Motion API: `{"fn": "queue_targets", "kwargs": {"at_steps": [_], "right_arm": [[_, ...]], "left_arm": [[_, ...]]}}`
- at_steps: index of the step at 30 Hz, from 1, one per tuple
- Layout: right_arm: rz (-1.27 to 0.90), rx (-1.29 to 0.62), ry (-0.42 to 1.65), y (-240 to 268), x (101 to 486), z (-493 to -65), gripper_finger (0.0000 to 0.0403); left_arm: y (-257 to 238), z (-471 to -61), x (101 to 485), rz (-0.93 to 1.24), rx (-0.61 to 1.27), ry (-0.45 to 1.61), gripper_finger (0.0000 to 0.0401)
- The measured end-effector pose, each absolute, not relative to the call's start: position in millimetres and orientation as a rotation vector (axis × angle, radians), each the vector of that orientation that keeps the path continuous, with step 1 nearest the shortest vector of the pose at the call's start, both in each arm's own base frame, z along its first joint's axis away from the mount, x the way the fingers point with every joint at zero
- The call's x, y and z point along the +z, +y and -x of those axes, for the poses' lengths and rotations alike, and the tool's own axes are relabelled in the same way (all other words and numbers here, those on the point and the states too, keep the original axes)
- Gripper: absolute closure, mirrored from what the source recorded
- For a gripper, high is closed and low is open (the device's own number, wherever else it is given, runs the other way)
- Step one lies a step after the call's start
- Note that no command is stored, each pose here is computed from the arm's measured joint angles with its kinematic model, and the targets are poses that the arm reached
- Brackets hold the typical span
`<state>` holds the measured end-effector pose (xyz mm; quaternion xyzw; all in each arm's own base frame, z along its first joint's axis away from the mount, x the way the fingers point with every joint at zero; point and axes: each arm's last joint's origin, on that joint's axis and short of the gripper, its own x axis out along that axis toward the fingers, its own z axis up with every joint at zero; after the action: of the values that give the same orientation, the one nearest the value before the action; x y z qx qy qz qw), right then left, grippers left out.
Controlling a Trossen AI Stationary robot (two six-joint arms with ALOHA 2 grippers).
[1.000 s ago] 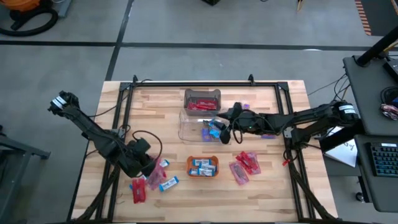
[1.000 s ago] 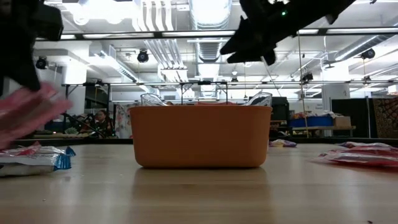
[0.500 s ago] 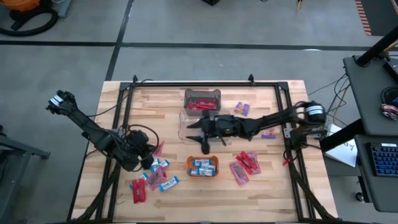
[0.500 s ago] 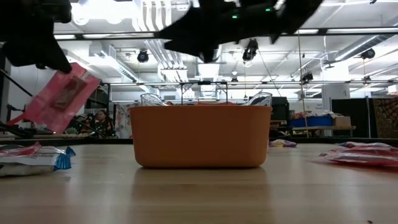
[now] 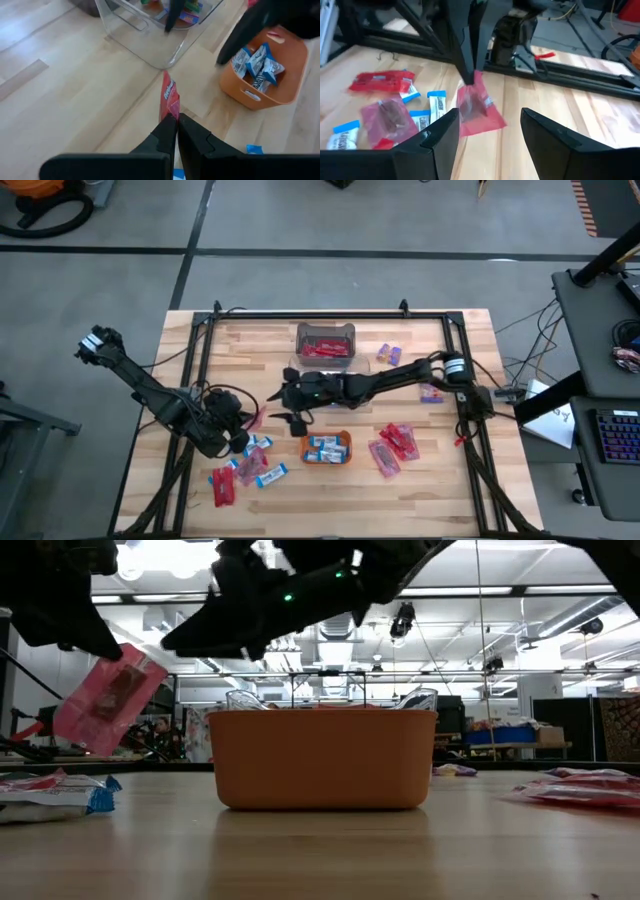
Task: Sort candy
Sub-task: Put the red candy into the black transparent bin
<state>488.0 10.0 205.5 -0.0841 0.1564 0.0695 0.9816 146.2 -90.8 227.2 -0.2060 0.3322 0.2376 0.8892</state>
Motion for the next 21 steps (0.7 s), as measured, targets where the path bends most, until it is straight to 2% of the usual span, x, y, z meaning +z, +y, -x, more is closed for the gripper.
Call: {"fn": "queue_targets", "kwargs": {"at_steps": [13, 17, 21], "right_arm": [[0.229, 0.197, 0.345, 11, 185, -521, 0.0204], [0.247, 0.203, 0.337, 11, 186, -522, 0.0244], [0.241, 0.233, 0.329, 11, 187, -522, 0.032]], "left_arm": [[-91, -149, 229, 0.417, 0.489, 0.651, 0.0401], [-91, -150, 230, 0.418, 0.49, 0.644, 0.0401], [-91, -150, 230, 0.411, 0.495, 0.635, 0.0401]]}}
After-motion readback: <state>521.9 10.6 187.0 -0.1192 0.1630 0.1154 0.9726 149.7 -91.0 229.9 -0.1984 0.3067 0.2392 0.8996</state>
